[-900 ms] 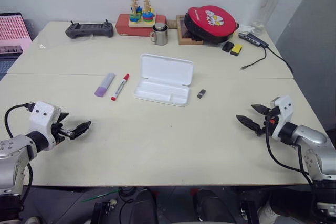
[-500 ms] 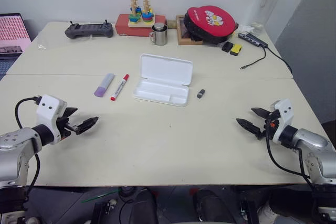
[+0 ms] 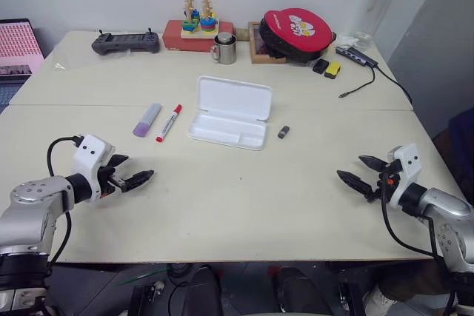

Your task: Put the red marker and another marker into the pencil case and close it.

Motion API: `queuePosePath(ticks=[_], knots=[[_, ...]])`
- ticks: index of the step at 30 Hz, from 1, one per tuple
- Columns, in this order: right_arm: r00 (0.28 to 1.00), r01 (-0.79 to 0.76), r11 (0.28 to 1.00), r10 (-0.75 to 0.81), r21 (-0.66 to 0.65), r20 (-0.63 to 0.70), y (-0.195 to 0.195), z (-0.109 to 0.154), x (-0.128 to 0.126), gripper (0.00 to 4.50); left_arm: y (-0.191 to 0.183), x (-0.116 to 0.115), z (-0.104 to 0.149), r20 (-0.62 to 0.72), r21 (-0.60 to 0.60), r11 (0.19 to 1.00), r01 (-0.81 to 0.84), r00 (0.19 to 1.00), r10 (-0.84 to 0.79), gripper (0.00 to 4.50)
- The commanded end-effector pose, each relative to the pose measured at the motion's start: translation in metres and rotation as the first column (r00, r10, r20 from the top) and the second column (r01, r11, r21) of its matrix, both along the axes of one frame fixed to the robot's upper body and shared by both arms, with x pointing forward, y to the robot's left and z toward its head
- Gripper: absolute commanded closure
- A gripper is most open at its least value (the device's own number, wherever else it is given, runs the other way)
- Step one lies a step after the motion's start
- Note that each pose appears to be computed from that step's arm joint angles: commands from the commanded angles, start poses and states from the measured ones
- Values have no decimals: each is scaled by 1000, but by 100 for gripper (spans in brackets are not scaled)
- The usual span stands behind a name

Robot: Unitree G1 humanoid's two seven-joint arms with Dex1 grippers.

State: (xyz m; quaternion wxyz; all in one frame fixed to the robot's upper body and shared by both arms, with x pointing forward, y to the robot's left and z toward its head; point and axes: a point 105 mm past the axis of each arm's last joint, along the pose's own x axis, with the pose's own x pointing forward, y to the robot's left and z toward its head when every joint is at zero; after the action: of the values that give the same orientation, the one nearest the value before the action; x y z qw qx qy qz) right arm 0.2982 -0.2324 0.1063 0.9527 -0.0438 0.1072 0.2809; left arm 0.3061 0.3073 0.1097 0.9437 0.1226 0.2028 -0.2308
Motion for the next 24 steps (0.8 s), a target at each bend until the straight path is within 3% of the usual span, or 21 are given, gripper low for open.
queuePosePath(ticks=[1,15,17,20,24], knots=[[999,-20,1000,20,9,49,3,15,-1,6,13,-4,17,44,9,999,-38,998,37,0],[996,-43,998,39,46,79,11,25,5,6,10,-6,23,71,-36,999,-33,997,36,0],[993,-62,997,56,53,103,16,31,8,6,0,0,37,117,-106,994,-10,993,23,0],[980,-165,983,154,84,128,53,45,19,6,-42,6,74,235,-262,952,156,968,-94,0],[959,-268,961,260,61,115,93,49,30,6,-60,8,102,349,-293,922,255,926,-145,0]])
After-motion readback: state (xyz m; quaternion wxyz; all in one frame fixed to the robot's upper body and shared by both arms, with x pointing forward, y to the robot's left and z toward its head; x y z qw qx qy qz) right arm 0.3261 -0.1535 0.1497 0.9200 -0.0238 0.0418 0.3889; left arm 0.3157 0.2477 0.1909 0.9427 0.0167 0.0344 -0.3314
